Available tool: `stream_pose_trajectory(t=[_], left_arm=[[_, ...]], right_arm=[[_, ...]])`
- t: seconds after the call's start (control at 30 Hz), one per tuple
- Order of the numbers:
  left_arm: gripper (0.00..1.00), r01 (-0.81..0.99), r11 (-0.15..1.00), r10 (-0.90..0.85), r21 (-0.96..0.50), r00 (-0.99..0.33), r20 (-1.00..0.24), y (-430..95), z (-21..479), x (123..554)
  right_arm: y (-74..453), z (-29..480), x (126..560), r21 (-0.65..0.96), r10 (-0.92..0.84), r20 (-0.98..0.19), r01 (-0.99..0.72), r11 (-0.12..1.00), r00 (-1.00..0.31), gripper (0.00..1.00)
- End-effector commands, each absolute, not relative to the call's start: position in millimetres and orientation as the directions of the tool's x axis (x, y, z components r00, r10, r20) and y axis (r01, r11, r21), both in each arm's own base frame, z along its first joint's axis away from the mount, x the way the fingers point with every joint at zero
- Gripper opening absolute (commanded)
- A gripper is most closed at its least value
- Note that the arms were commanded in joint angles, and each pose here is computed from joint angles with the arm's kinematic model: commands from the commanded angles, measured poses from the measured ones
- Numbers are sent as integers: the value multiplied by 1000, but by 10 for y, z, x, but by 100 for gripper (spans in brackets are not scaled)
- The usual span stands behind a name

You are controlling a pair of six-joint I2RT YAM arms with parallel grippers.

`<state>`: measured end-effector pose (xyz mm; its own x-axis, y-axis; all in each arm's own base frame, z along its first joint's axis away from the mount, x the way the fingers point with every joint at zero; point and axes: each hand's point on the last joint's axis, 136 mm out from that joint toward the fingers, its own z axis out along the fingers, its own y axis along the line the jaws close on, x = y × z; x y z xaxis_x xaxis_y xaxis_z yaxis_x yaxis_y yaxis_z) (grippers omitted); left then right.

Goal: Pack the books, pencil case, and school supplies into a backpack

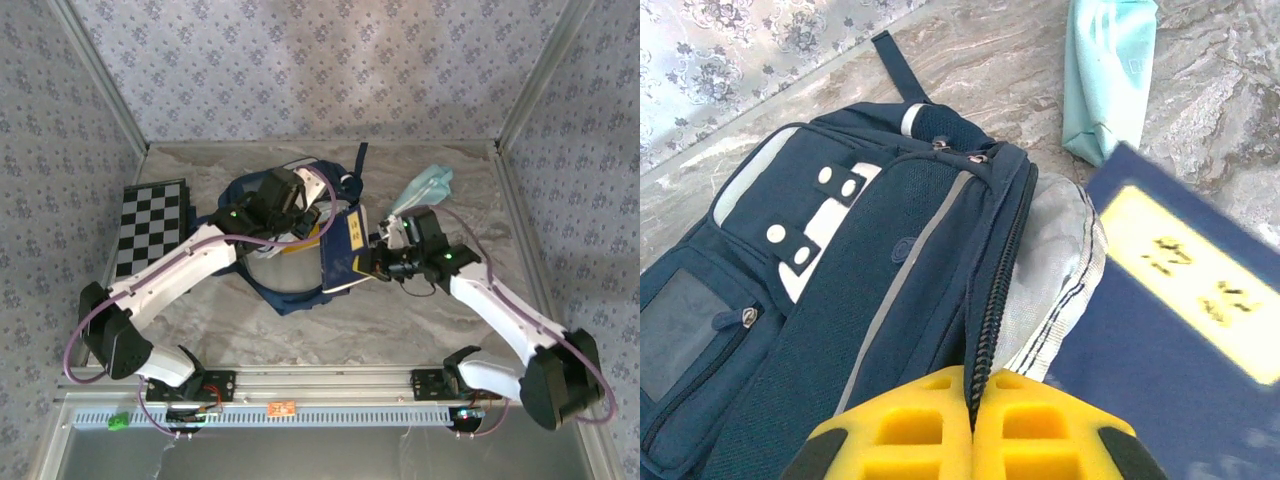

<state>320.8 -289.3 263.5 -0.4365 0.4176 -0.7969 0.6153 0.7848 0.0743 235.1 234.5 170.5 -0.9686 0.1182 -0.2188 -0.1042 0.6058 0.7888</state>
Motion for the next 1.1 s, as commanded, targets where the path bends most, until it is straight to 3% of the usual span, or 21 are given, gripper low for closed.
stream_pose_trajectory(t=[0.0,0.1,0.53,0.67,0.77,0.9,1.07], left_arm=[[0,609,790,297,64,-289,-910,-2930,3437,3282],[0,592,802,287,75,-274,-918,-2876,3529,3315],[0,633,773,183,-36,-278,-943,-2861,3693,3280],[0,638,767,162,-68,-295,-942,-2847,3674,3296],[0,636,769,165,-65,-296,-941,-2835,3665,3308],[0,627,776,172,-62,-305,-937,-2798,3630,3339],[0,623,780,178,-63,-318,-931,-2777,3541,3367]], right_arm=[[2655,1963,2729,810,161,-343,-204,550,-925,0],[2829,1801,2838,754,111,-368,-227,616,-923,0],[3350,1498,3475,804,195,-353,-190,563,-915,4],[3415,1320,3613,796,195,-332,-163,583,-923,13],[3367,1188,3660,774,202,-322,-135,618,-925,32],[3164,1096,3569,699,198,-336,-103,707,-921,49],[2932,1168,3324,598,163,-379,-107,794,-911,57]])
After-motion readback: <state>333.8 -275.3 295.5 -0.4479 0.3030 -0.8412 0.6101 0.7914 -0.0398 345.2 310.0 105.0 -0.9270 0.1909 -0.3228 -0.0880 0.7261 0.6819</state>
